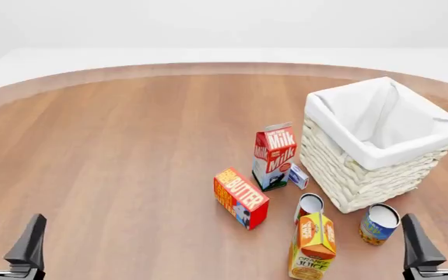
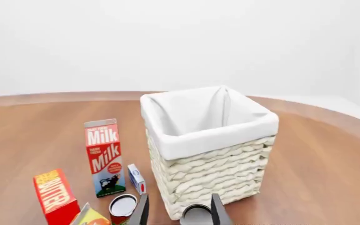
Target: Pick up the alphabet soup, and put it in the basket.
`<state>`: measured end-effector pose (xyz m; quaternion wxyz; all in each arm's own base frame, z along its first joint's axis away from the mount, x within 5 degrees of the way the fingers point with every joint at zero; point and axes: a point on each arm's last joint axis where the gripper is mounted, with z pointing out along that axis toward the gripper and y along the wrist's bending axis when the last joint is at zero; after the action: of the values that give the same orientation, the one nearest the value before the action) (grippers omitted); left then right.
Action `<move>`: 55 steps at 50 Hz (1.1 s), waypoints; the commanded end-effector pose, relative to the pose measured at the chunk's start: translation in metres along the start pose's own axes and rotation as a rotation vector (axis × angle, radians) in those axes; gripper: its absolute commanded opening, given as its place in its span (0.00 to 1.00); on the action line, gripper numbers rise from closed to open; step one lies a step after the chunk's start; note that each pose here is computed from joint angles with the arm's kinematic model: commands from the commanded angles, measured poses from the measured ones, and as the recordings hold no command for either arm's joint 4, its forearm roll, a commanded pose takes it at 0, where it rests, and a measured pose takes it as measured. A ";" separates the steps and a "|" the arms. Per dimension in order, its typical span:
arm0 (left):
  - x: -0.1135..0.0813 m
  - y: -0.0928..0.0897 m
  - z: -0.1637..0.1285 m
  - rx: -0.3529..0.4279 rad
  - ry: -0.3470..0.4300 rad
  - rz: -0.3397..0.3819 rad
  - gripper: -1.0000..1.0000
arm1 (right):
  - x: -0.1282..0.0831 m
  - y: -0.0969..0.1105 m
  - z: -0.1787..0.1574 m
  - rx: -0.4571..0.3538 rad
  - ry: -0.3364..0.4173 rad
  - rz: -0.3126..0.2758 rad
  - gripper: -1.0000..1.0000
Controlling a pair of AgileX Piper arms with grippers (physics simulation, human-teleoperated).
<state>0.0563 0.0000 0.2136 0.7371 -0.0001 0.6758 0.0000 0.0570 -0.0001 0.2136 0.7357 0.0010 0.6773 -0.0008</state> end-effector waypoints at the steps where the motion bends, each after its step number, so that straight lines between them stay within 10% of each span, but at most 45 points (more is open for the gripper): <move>1: -0.001 0.000 0.000 0.000 0.001 0.000 1.00 | -0.001 -0.001 0.005 0.015 0.020 -0.008 1.00; 55: -0.001 0.000 0.000 0.000 0.001 0.000 1.00 | 0.020 -0.006 0.055 0.043 0.208 -0.053 1.00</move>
<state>0.0566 0.0000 0.2144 0.7368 -0.0001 0.6761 0.0000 0.1068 -0.0050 0.2026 0.6729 -0.0013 0.7390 -0.0328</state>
